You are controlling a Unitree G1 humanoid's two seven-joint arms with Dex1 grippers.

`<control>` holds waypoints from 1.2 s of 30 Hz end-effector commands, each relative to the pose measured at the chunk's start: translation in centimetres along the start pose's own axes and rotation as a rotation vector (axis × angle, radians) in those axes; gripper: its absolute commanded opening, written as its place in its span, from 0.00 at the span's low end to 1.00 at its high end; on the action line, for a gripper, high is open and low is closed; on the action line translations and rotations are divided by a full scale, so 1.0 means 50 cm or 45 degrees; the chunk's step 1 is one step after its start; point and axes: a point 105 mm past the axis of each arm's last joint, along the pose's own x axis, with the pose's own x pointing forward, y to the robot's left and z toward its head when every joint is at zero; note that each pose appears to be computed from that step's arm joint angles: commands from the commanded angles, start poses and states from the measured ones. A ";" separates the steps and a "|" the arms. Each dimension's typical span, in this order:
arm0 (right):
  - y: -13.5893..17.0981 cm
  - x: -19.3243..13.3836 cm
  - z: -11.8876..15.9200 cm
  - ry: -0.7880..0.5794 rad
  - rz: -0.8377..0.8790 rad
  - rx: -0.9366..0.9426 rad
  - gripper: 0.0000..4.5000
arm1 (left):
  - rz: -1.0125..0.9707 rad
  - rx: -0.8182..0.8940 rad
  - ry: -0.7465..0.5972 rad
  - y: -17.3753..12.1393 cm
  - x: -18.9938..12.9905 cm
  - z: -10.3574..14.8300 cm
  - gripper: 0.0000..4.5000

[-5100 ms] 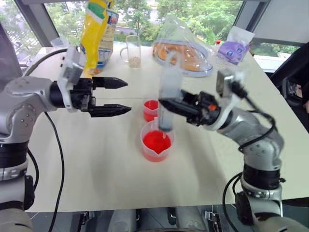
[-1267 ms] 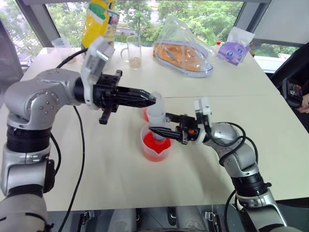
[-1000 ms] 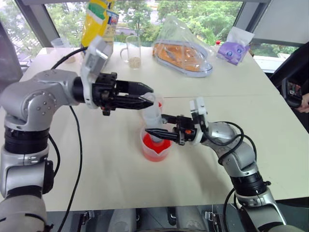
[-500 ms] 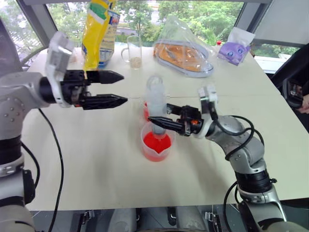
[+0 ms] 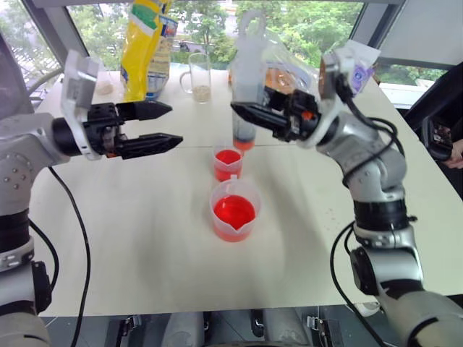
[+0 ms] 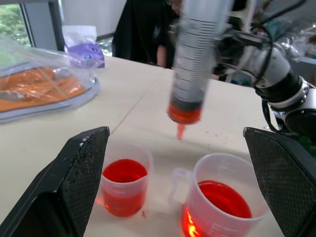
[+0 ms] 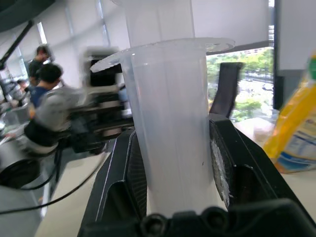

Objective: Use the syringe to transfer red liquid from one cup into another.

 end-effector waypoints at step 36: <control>-0.048 0.054 -0.085 -0.046 -0.048 -0.035 0.31 | 0.022 0.180 -0.324 0.097 0.209 0.134 0.35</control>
